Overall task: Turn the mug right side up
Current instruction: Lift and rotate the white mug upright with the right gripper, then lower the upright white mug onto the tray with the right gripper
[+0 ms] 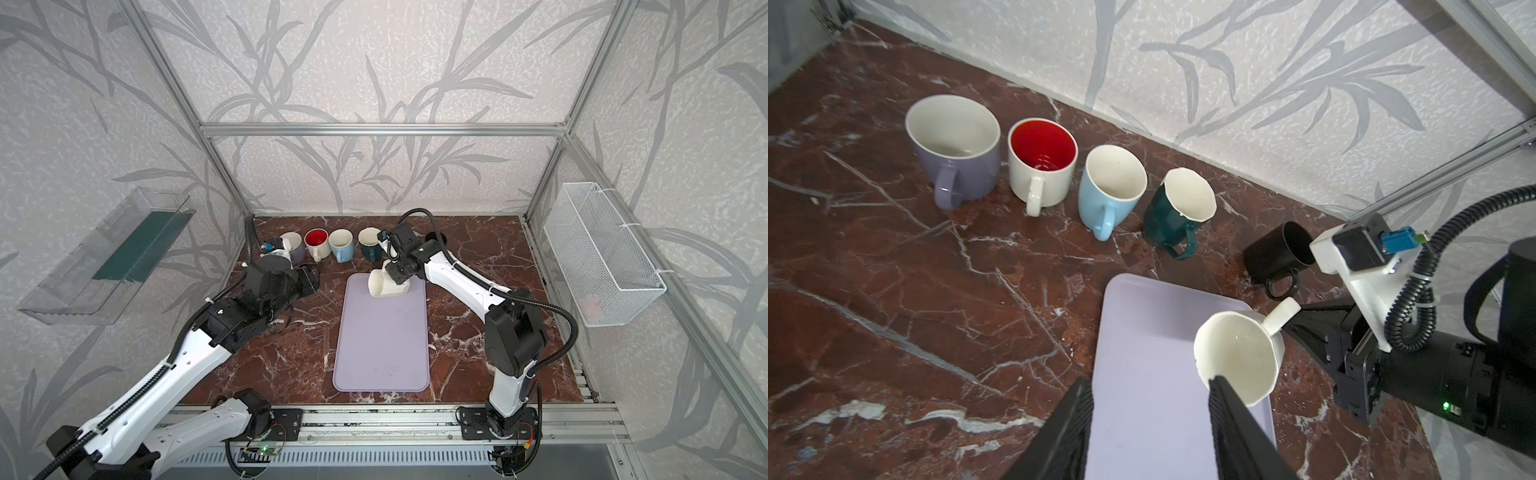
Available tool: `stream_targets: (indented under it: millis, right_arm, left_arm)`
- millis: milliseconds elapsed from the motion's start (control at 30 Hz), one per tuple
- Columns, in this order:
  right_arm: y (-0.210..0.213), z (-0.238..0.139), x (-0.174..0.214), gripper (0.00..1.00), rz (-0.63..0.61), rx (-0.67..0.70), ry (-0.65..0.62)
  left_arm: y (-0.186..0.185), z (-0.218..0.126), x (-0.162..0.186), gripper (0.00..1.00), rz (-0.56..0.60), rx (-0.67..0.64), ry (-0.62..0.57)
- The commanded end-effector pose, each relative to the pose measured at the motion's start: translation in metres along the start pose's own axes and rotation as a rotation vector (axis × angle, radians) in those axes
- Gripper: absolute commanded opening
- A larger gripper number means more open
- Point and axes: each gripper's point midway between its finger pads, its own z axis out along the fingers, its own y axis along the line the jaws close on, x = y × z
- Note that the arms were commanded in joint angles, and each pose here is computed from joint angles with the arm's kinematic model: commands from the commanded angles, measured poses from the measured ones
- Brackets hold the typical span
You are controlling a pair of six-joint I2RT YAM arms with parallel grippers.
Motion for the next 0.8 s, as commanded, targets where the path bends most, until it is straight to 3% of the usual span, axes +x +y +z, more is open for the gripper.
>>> stream_targets:
  millis: [0,233,767]
  right_arm:
    - [0.006,-0.034,-0.048,0.0,0.262,-0.073,-0.292]
    - [0.012,-0.042,-0.031,0.0,0.497,-0.193,-0.495]
    - [0.01,-0.031,0.005,0.0,0.83,-0.32,-0.618]
  left_arm:
    - [-0.019,0.005,-0.007,0.47,-0.08,0.071,0.006]
    - [-0.027,0.017,-0.002,0.46,-0.126,0.1,0.019]
    - [-0.025,0.026,0.01,0.45,-0.142,0.087,0.046]
